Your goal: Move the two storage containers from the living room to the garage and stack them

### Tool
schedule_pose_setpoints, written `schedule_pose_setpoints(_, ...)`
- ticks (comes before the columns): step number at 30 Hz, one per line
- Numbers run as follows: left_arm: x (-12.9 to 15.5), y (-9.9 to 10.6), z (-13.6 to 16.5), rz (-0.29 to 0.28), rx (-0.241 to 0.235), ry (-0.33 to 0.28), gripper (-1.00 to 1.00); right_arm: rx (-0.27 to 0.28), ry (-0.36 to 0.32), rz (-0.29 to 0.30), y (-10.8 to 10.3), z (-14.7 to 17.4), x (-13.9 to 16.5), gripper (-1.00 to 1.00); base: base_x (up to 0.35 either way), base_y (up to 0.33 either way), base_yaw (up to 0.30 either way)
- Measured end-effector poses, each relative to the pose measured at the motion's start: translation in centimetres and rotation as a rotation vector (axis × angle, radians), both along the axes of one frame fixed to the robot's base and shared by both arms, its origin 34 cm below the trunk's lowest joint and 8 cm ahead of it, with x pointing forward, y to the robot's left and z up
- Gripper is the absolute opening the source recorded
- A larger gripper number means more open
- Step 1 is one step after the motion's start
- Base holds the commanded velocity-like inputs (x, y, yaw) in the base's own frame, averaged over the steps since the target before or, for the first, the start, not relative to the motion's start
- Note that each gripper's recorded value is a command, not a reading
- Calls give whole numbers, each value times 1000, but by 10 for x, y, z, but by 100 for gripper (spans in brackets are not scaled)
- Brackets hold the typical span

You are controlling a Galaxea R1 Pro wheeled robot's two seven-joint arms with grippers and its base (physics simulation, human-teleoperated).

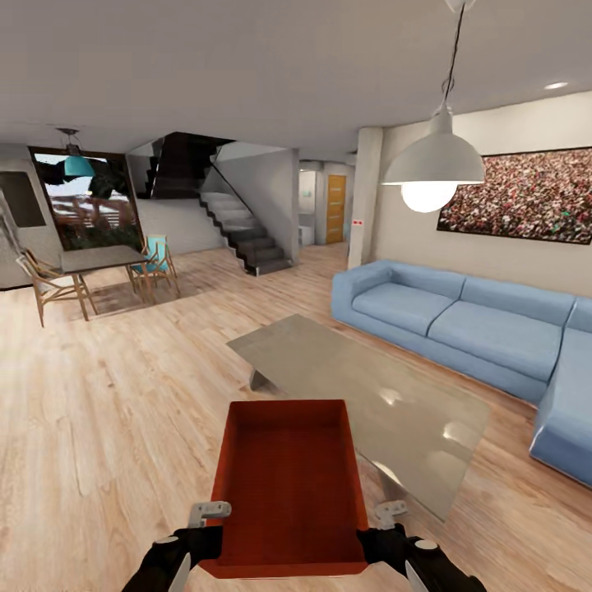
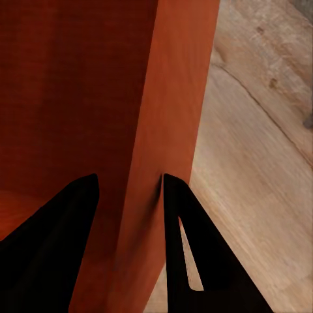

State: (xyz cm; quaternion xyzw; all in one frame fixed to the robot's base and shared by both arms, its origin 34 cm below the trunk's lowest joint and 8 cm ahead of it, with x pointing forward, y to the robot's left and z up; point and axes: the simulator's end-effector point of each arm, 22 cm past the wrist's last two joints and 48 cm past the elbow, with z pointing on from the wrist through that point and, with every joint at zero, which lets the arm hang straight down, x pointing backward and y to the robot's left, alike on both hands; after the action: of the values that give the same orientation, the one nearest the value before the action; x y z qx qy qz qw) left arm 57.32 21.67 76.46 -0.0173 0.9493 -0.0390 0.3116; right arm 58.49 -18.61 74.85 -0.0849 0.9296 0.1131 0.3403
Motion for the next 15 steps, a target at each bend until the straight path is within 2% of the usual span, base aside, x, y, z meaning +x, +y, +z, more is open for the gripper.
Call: schedule_pose_setpoints(15, 0, 0, 0, -5, 2, -2, -100, 0, 0, -1, 0, 0, 0, -100, 308, 156, 299)
